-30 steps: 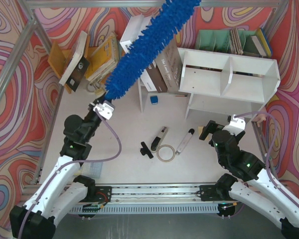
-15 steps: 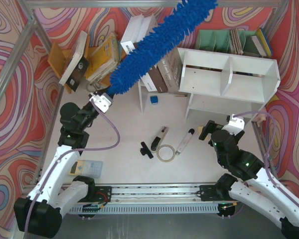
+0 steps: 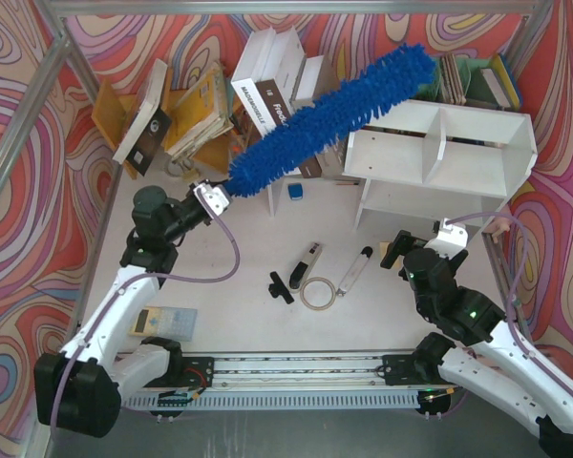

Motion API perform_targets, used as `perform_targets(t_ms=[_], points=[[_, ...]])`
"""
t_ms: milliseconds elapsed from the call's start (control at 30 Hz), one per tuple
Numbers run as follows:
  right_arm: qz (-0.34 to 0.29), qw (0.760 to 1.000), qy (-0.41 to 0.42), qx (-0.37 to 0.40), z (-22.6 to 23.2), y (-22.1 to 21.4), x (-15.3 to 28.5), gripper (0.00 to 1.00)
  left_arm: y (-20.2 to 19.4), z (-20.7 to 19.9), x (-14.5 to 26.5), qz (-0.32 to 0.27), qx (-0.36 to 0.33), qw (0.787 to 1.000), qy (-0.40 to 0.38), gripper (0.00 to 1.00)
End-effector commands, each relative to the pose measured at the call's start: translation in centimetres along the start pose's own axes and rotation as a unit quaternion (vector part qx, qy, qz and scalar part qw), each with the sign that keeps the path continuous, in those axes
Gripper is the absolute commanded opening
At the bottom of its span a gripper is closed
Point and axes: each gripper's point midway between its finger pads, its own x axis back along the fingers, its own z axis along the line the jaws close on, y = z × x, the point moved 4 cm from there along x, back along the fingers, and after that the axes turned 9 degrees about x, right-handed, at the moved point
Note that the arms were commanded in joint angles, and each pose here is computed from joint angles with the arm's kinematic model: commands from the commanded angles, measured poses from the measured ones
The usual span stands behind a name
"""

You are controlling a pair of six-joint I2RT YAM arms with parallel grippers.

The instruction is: Dust the bookshelf with a duster

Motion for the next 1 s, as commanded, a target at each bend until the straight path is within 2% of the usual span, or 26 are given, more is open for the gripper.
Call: perform_targets(t_ms=[0, 333, 667, 967], points=[[-0.007, 1.0, -0.008, -0.008, -0.2, 0.5, 0.1, 0.99, -1.6, -0.5, -0.6, 0.017, 0.003, 1.0, -0.022, 0.0], [-0.009, 1.0, -0.007, -0.006, -0.1, 0.6, 0.0, 0.99, -2.9, -0.5, -0.5, 0.047, -0.016, 0.998, -0.026, 0.0], [-0.007, 1.0, -0.008, -0.004, -0.1, 0.6, 0.0, 0.99, 1.2, 0.4, 0.6, -0.009, -0.032, 0.999, 0.006, 0.0], [-0.005, 1.0, -0.01, -0.002, 0.0, 0.6, -0.1, 0.99, -2.7, -1.8, -1.5, 0.033, 0.004, 0.999, -0.043, 0.0]])
